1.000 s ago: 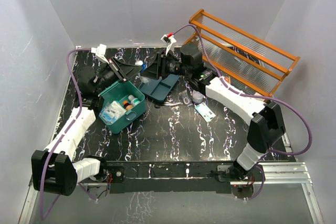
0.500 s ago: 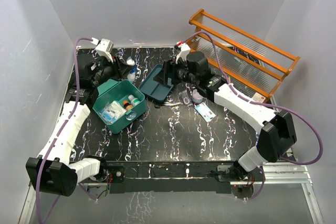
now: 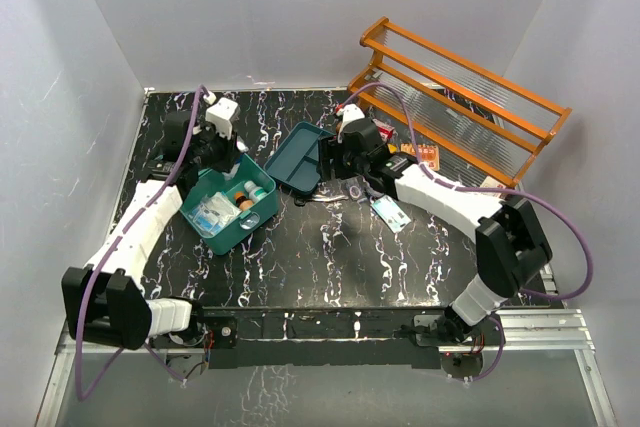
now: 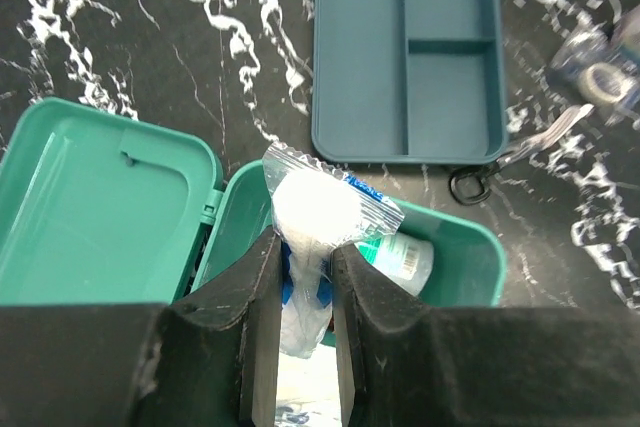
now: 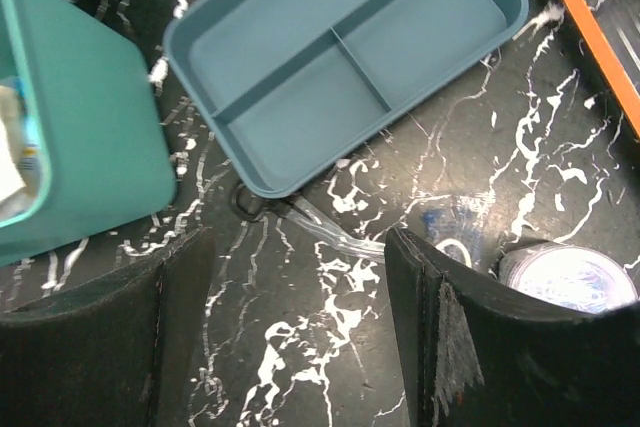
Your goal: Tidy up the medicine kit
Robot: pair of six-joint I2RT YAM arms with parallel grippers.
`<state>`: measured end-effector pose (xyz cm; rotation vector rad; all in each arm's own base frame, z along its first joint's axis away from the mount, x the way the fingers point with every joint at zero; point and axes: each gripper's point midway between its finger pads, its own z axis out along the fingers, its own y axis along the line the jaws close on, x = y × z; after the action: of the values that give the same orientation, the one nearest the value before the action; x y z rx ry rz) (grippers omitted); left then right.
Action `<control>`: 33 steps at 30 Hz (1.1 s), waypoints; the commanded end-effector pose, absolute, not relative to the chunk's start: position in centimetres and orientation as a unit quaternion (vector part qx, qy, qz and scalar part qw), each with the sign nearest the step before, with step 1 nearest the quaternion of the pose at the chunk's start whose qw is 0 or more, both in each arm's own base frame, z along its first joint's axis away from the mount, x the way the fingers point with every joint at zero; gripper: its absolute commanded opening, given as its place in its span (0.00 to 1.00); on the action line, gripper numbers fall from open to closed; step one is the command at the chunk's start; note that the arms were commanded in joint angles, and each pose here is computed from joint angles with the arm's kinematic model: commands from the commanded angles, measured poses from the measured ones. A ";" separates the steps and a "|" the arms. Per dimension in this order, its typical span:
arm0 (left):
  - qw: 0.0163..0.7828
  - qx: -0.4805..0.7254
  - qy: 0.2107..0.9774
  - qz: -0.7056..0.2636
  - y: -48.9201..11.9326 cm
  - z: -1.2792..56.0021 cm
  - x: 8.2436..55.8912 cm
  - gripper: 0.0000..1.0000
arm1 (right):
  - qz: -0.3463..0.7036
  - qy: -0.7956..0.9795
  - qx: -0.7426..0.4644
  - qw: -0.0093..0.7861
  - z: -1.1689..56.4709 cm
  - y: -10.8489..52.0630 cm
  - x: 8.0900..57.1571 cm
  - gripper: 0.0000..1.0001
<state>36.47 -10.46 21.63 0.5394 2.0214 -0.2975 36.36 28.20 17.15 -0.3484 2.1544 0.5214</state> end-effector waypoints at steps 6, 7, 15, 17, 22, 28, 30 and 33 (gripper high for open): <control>0.439 0.275 0.849 -0.101 -10.0 15.2 36.7 0.16 | 0.163 0.870 -0.149 0.441 16.4 29.2 40.2 0.65; 0.437 0.279 0.849 -0.100 -10.1 14.7 36.7 0.16 | 0.156 0.875 -0.154 0.431 15.3 29.4 40.5 0.65; 0.454 0.299 0.837 -0.068 -9.4 12.9 37.8 0.16 | 0.152 0.883 -0.162 0.414 14.0 30.4 41.6 0.65; 0.444 0.304 0.840 -0.071 -9.5 11.9 37.9 0.16 | 0.151 0.883 -0.164 0.413 13.9 30.5 41.7 0.65; 0.438 0.317 0.840 -0.055 -9.1 10.5 38.4 0.16 | 0.149 0.884 -0.164 0.411 13.6 30.5 41.8 0.65; 0.447 0.301 0.842 -0.030 -8.3 9.5 39.8 0.18 | 0.150 0.885 -0.163 0.410 13.5 30.5 41.8 0.66; 0.448 0.288 0.846 -0.022 -8.0 9.4 40.2 0.18 | 0.150 0.885 -0.164 0.410 13.5 30.5 41.7 0.66; 0.440 0.281 0.853 -0.015 -7.6 9.0 40.1 0.23 | 0.151 0.885 -0.164 0.410 13.5 30.5 41.7 0.66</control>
<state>38.89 -8.11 7.82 0.7350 2.1611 -0.0902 40.17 29.66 11.31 -0.4284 2.2969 0.3591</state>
